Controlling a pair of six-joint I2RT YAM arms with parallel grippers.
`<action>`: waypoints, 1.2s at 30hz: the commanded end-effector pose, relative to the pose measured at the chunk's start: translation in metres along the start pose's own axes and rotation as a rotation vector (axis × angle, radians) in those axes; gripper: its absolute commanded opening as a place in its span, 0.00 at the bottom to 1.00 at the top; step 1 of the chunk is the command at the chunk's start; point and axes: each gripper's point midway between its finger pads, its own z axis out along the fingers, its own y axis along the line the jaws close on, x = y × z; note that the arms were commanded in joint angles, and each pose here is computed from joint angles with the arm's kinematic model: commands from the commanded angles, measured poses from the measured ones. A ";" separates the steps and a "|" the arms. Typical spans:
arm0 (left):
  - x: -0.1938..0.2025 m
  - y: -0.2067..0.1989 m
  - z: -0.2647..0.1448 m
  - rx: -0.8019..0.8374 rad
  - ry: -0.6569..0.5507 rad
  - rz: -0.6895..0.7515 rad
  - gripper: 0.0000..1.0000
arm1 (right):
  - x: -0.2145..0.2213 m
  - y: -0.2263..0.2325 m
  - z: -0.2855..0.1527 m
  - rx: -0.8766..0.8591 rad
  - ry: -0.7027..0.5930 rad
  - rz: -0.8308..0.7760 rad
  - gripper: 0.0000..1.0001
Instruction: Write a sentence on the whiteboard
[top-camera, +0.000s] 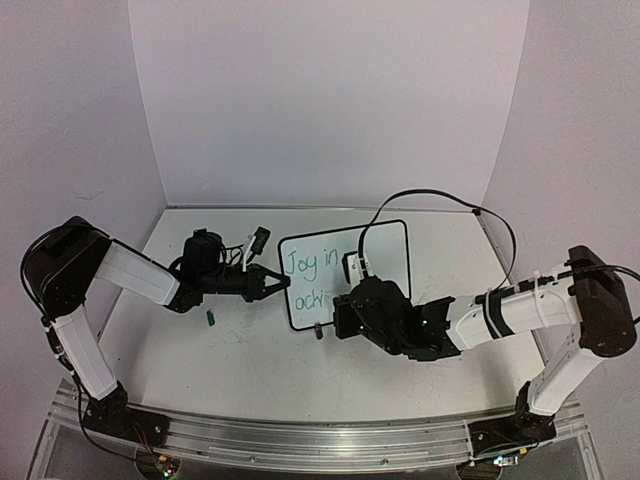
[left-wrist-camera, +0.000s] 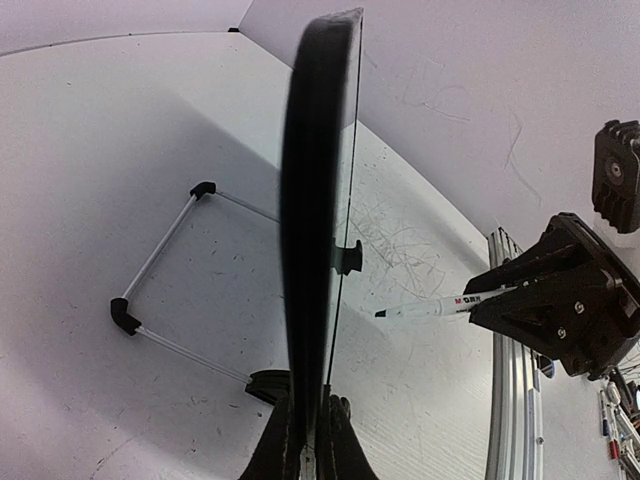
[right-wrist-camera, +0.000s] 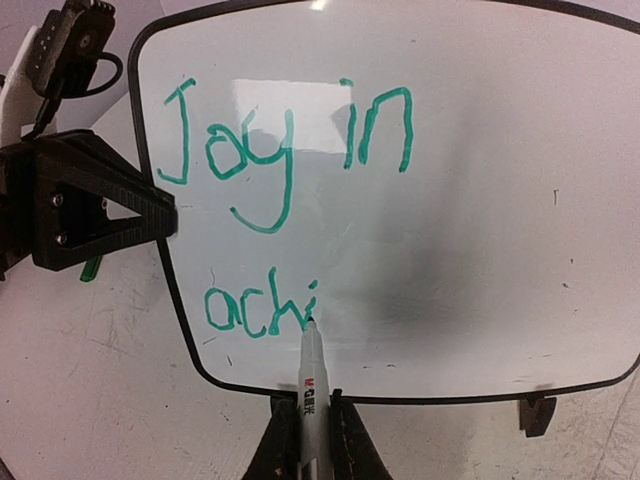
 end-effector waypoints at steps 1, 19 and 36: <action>-0.014 -0.005 0.000 -0.008 -0.019 0.051 0.00 | -0.004 0.002 -0.001 -0.008 -0.011 0.017 0.00; -0.014 -0.007 0.001 -0.003 -0.015 0.054 0.00 | -0.006 -0.002 0.012 0.056 -0.011 0.009 0.00; -0.013 -0.007 0.001 -0.003 -0.014 0.055 0.00 | -0.004 -0.006 0.018 0.074 -0.010 0.025 0.00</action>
